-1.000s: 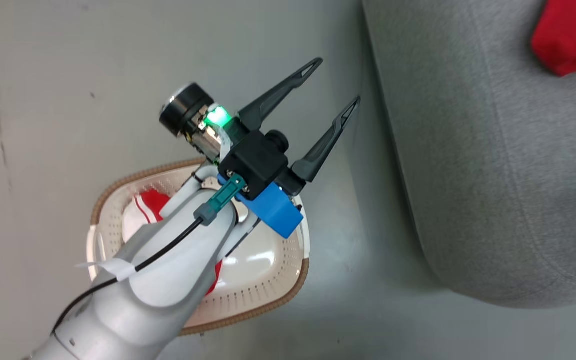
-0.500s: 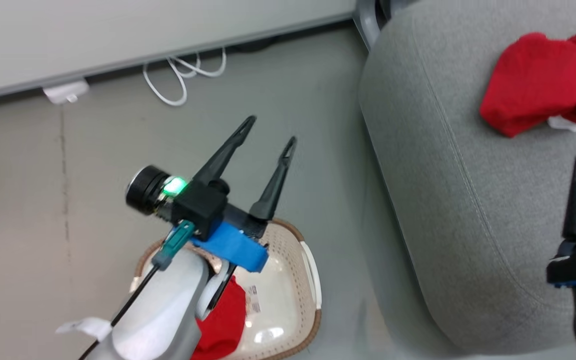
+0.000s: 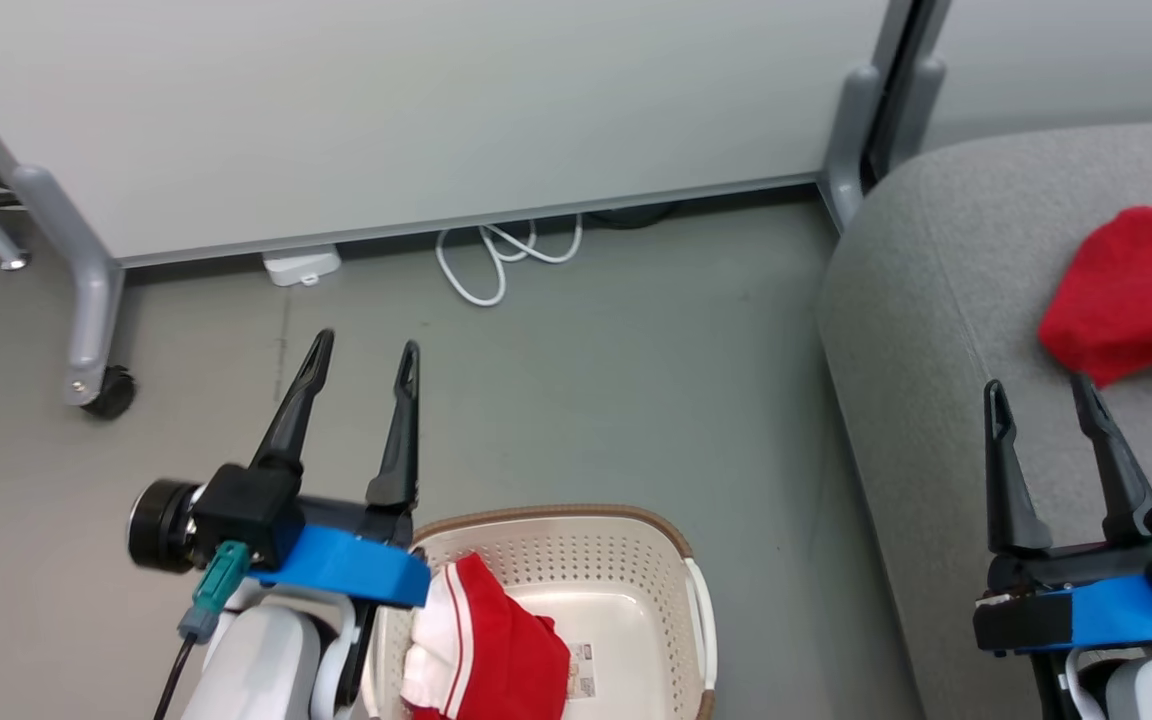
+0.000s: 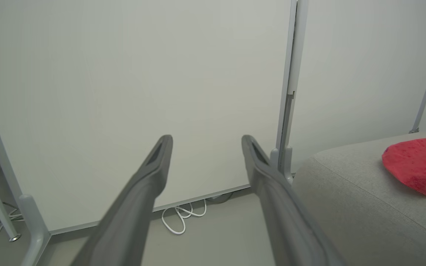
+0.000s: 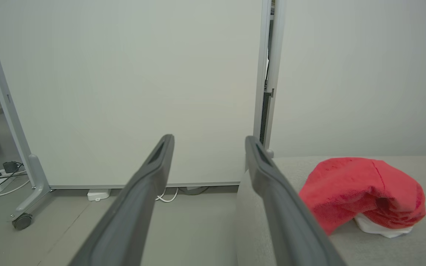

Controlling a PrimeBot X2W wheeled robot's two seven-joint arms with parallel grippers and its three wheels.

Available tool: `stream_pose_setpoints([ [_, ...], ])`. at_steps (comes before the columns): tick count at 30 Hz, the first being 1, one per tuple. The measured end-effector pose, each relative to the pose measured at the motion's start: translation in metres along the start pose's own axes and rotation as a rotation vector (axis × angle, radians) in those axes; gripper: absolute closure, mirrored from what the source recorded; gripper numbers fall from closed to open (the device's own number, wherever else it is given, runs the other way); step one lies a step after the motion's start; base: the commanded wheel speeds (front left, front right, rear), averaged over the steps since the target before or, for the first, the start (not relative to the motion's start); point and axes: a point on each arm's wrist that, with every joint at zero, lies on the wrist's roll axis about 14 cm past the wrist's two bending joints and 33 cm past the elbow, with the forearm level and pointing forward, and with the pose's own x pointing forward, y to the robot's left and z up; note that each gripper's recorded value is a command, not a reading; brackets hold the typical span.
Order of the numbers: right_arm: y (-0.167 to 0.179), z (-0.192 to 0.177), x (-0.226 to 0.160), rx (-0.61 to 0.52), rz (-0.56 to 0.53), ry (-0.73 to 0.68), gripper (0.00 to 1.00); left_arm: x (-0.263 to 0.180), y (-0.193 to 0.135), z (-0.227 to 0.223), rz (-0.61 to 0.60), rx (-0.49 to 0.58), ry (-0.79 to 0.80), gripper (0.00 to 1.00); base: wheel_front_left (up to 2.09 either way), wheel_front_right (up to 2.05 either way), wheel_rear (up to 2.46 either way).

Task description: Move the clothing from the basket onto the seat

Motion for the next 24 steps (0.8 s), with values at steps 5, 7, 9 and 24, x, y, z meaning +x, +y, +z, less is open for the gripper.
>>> stream_pose_setpoints([
  [5, 0.023, 0.0, -0.001, 0.029, 0.055, 0.001, 0.0, -0.028, 0.025, -0.002, 0.092, 0.009, 0.02, 0.0, 0.0, 0.0, 0.0],
  [7, 0.029, -0.002, -0.004, 0.037, 0.067, 0.01, 0.0, -0.039, 0.033, -0.001, 0.128, 0.012, 0.02, 0.0, 0.0, 0.0, 0.0],
  [9, 0.034, -0.002, -0.006, 0.043, 0.078, 0.012, 0.0, -0.048, 0.039, 0.0, 0.156, 0.013, 0.017, 0.0, 0.0, 0.0, 0.0],
  [24, 0.05, -0.021, -0.023, 0.074, 0.112, 0.081, 0.0, -0.086, 0.061, 0.005, 0.258, 0.025, 0.011, 0.0, 0.0, 0.0, 0.0],
])
